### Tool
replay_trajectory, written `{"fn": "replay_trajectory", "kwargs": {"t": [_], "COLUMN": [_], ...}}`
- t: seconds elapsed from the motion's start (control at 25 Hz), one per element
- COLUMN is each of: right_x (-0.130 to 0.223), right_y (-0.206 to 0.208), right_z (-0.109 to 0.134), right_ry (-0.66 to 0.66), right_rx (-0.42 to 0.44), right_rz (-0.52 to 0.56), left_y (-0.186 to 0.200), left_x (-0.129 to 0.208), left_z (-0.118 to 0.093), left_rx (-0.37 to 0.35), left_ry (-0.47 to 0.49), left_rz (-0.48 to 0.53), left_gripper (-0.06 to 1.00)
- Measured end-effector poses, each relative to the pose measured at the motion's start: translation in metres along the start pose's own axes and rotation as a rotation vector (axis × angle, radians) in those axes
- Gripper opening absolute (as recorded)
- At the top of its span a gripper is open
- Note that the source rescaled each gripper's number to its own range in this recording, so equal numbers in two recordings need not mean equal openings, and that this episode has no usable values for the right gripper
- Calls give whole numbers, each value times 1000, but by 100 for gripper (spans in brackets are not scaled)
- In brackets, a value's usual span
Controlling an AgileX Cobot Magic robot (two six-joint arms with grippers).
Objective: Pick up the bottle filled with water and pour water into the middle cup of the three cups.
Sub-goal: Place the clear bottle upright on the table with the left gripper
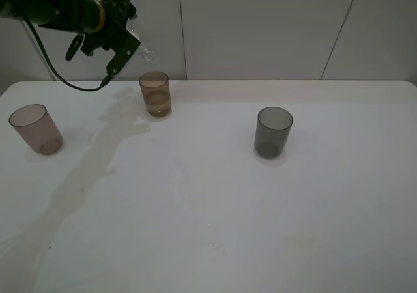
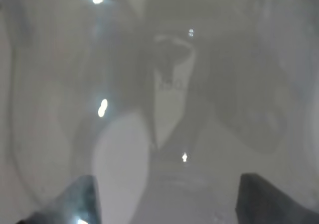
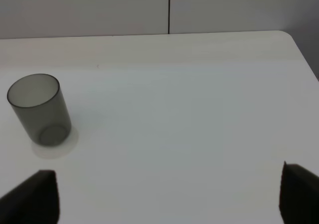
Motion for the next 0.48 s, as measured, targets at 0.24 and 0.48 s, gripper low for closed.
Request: {"fn": "replay_trajectory", "kwargs": {"t": [0.24,0.48], "right_x": [0,0], "right_y": [0,0], "right_z": [0,0], "right_ry": [0,0], "right_rx": [0,0], "right_rz": [0,0], "left_y": [13,28], "left_x": [-8,-25], "left_z": [20,43], "left_rx": [-65,-104], "left_ry": [584,1415], "left_rz": [-60,-157], "left_gripper": [1,1]}}
Point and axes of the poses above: a point on each arm's last joint axis where the gripper is mounted, y pointing back along that axis away from the gripper, z along the wrist's bending axis when the last joint is at zero, x = y × z, the point moved 1 cm from there along -y, pointing out along that axis toward the gripper, and after that the axes turned 15 degrees about y, right-handed, at the moved point
